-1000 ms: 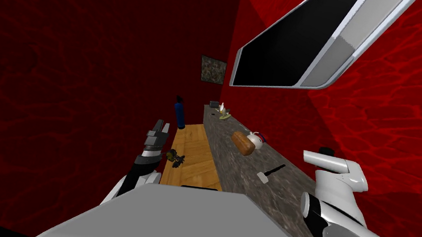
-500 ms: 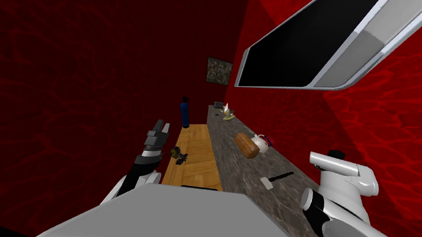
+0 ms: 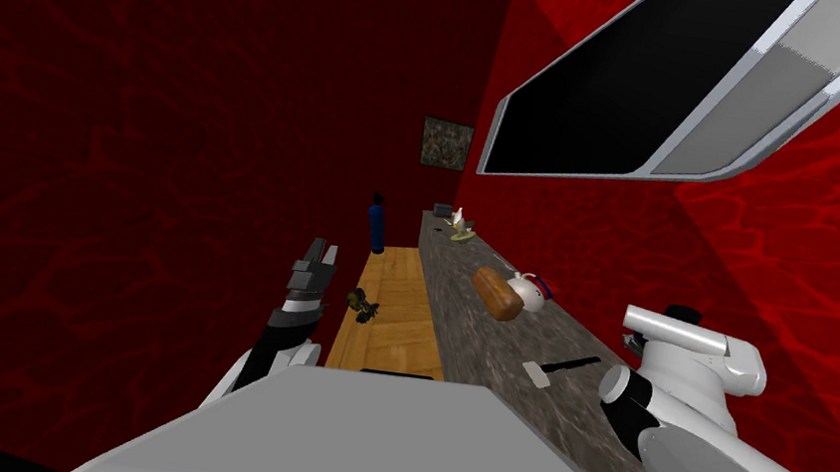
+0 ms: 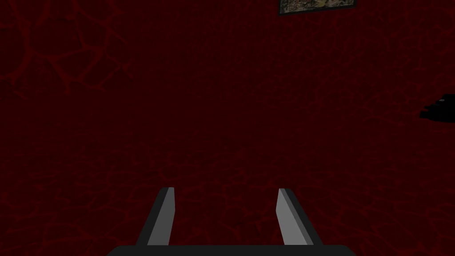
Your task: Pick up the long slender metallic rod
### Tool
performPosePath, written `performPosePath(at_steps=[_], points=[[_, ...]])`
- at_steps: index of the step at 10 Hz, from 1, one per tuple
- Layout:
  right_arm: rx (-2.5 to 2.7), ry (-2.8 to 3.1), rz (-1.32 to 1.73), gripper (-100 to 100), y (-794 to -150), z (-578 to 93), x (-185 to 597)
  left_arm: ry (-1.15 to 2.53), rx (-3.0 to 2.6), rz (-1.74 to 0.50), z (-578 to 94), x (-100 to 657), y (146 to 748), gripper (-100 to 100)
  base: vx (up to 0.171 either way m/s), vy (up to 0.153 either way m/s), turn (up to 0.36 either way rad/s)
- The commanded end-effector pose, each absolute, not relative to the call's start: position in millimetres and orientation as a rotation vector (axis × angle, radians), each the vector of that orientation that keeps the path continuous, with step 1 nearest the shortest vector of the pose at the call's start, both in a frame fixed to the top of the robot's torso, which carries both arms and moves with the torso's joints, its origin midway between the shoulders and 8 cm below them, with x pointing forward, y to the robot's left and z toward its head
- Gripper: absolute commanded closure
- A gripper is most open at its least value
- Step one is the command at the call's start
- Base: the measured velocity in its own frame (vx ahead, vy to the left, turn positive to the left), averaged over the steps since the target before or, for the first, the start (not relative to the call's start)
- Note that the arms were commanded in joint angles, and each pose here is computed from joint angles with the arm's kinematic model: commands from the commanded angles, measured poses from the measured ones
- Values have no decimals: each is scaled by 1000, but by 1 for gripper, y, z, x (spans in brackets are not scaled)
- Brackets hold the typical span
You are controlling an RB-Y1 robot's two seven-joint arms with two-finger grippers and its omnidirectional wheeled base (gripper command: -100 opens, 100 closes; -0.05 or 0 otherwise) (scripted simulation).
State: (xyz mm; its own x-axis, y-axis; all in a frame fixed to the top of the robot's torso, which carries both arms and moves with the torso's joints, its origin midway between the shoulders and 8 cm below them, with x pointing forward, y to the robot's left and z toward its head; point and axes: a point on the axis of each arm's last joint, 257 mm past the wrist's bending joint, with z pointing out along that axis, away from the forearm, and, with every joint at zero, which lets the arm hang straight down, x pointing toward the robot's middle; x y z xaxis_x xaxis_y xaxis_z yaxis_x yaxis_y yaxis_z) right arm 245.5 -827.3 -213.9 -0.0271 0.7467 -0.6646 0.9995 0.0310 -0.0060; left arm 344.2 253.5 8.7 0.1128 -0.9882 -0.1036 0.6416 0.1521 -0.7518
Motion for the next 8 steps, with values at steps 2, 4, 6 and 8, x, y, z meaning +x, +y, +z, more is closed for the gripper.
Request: performPosePath(at_steps=[2,4,6,8], points=[[1863,1892,-625,-100,-812,-236,233,696,-622,-1315,9,344,254,0,-20,-19,84],[1937,1951,-572,-100,-796,-256,224,696,-622,-1315,9,344,254,0,-23,-38,129],[2006,2009,-512,-100,-778,-272,217,696,-622,-1315,9,344,254,0,-29,-35,119],[2023,2028,-506,-100,-773,-279,214,696,-622,-1315,9,344,254,0,-18,-21,40]])
